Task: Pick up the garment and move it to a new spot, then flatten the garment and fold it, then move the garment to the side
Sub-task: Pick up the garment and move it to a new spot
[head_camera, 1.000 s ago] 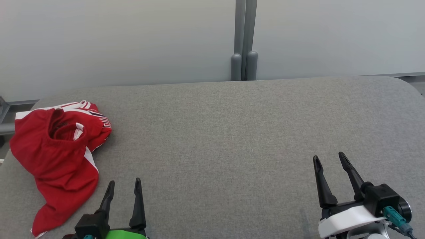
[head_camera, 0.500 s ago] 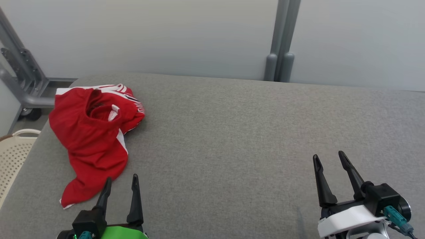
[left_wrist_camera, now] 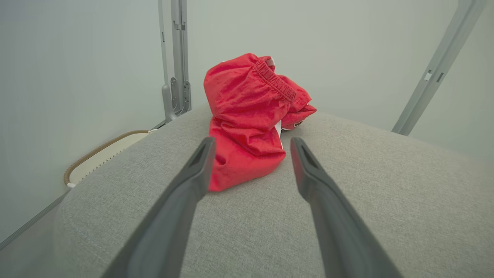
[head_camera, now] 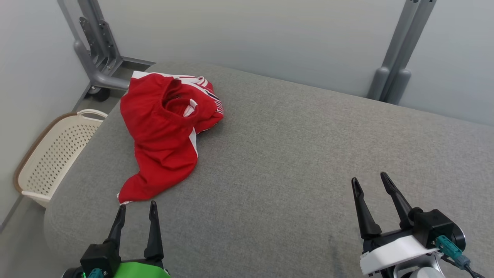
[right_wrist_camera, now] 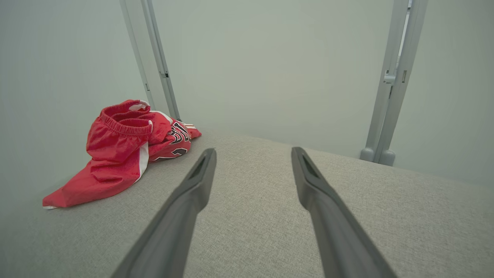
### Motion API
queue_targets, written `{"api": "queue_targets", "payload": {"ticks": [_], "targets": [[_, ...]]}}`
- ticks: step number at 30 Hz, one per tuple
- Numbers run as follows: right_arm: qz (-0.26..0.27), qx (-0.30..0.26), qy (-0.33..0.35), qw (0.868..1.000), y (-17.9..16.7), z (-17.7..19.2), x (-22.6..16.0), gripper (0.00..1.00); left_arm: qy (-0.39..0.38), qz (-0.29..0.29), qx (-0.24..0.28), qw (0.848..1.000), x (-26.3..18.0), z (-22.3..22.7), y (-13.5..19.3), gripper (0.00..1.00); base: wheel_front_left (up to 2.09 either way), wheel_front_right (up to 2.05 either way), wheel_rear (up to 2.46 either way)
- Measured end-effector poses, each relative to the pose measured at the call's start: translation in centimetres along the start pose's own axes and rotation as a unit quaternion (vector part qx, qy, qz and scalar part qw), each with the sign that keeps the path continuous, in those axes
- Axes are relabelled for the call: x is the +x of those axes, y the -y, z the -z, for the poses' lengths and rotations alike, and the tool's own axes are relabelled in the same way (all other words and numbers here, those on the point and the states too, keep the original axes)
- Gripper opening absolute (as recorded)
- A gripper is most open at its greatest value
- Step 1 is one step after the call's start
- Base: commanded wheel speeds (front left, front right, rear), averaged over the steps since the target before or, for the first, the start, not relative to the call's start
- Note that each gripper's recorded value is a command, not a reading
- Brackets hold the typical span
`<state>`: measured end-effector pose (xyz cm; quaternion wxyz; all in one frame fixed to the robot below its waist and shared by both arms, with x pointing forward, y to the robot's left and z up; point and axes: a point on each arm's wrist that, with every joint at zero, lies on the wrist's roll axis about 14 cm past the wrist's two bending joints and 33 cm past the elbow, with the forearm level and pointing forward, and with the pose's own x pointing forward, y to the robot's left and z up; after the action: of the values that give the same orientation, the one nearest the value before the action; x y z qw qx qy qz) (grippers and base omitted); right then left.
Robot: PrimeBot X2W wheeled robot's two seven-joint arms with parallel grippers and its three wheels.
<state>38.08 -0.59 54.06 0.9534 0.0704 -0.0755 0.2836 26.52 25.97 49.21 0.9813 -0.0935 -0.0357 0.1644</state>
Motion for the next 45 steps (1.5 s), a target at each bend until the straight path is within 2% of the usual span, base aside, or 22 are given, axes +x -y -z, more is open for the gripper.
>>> {"api": "queue_targets", "payload": {"ticks": [6, 16, 18, 25, 26, 33, 39, 45], "targets": [[-0.013, 0.006, -0.007, 1.000, -0.7, 0.6, 0.6, 1.00, -0.003, -0.014, 0.002, 1.000, -0.4, 0.1, -0.8, 1.00, 0.00, 0.00, 0.00], [0.003, 0.002, -0.009, 1.000, 0.3, 0.7, 0.1, 1.00, -0.003, 0.000, 0.005, 1.000, 0.3, 0.1, 0.0, 1.00, 0.00, 0.00, 0.00], [0.005, 0.001, -0.010, 1.000, 0.5, 0.8, 0.1, 1.00, 0.004, 0.010, 0.019, 1.000, 1.1, -0.5, 0.1, 1.00, 0.00, 0.00, 0.00], [0.012, 0.000, -0.013, 1.000, 1.1, 1.2, 0.2, 1.00, 0.031, 0.060, 0.119, 0.991, 5.7, -4.3, 0.3, 1.00, 0.00, 0.00, 0.00], [0.012, 0.000, -0.013, 1.000, 1.1, 1.2, 0.2, 1.00, 0.031, 0.060, 0.119, 0.991, 5.7, -4.3, 0.3, 1.00, 0.00, 0.00, 0.00], [0.017, -0.002, -0.018, 1.000, 1.8, 1.8, 0.6, 1.00, 0.025, 0.091, 0.197, 0.976, 11.3, -7.4, 0.4, 1.00, 0.00, 0.00, 0.00], [0.026, -0.008, -0.022, 0.999, 2.8, 2.4, 1.0, 1.00, -0.036, 0.111, 0.229, 0.966, 14.9, -5.7, 1.2, 1.00, 0.00, 0.00, 0.00], [0.038, -0.015, -0.024, 0.999, 4.1, 2.9, 1.5, 1.00, -0.109, 0.129, 0.239, 0.956, 17.0, -1.6, 1.9, 1.00, 0.00, 0.00, 0.00]]}}
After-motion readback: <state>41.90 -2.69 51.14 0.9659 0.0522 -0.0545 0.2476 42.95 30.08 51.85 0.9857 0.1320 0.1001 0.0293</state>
